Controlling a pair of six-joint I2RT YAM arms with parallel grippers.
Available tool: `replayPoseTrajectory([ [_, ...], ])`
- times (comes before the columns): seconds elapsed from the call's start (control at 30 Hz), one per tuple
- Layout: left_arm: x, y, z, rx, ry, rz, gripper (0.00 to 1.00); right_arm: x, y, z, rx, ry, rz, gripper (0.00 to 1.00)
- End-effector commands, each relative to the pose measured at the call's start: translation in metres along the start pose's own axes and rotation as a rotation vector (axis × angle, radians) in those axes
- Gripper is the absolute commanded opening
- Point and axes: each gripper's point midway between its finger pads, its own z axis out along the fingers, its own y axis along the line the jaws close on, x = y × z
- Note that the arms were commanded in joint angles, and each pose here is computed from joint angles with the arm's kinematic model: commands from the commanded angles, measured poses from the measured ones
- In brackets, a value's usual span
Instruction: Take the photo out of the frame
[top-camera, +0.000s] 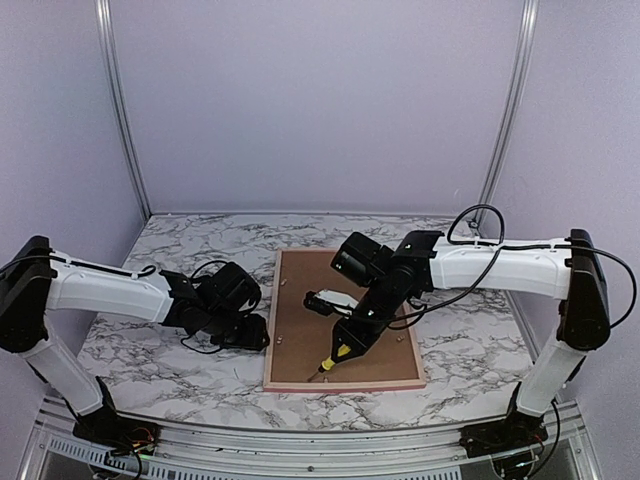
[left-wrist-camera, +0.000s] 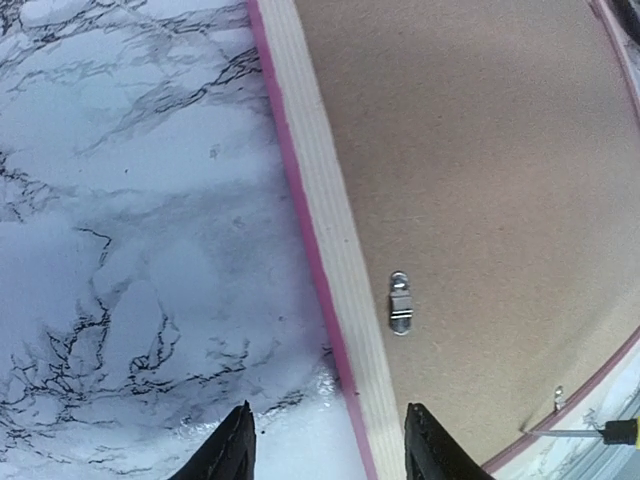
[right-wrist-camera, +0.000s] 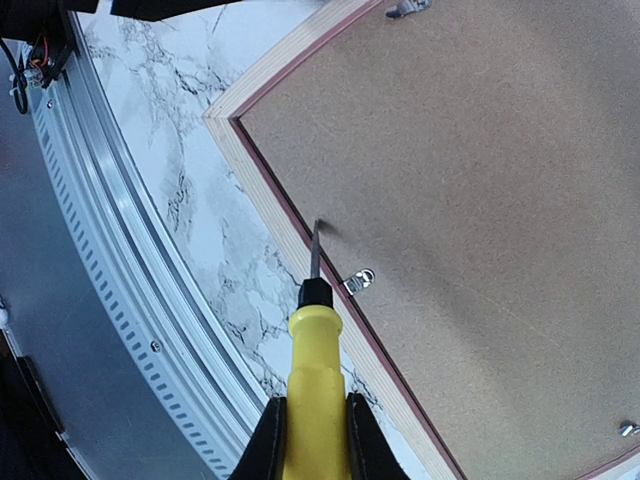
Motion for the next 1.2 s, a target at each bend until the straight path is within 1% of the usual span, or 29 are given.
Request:
replayPoseTrajectory([
  [0.0, -0.001, -0.015, -0.011, 0.06, -0.018, 0.034, 0.52, 0.001, 0.0, -0.004, 0.031, 0.017, -0.01, 0.0],
  [0.17, 0.015, -0.018, 0.003, 0.044, 0.038, 0.073, 0.52, 0.001, 0.001, -0.006, 0.03, 0.019, -0.013, 0.0],
  [0.33, 0.023, -0.018, 0.011, 0.029, 0.065, 0.101, 0.51, 0.005, 0.001, -0.006, 0.028, 0.033, -0.013, 0.0],
  [0.4, 0.025, -0.017, 0.014, 0.022, 0.072, 0.1, 0.47, 0.008, 0.001, -0.007, 0.027, 0.04, -0.013, 0.0],
  [0.47, 0.028, -0.015, 0.016, 0.011, 0.085, 0.101, 0.42, 0.012, 0.0, -0.007, 0.03, 0.052, -0.012, 0.0],
  [0.57, 0.029, -0.009, 0.018, -0.021, 0.091, 0.084, 0.37, 0.022, -0.001, -0.009, 0.041, 0.076, -0.006, 0.0],
  [0.67, 0.03, -0.002, 0.02, -0.051, 0.093, 0.065, 0.34, 0.034, -0.004, -0.013, 0.055, 0.103, 0.01, 0.0],
  [0.83, 0.032, 0.003, 0.02, -0.075, 0.092, 0.043, 0.31, 0.054, -0.014, -0.023, 0.096, 0.141, 0.068, 0.0],
  [1.0, 0.032, 0.004, 0.02, -0.076, 0.093, 0.037, 0.31, 0.057, -0.023, -0.037, 0.136, 0.124, 0.11, 0.0],
  [1.17, 0.03, 0.001, 0.018, -0.065, 0.09, 0.043, 0.3, 0.038, -0.021, -0.047, 0.128, 0.055, 0.103, 0.0],
])
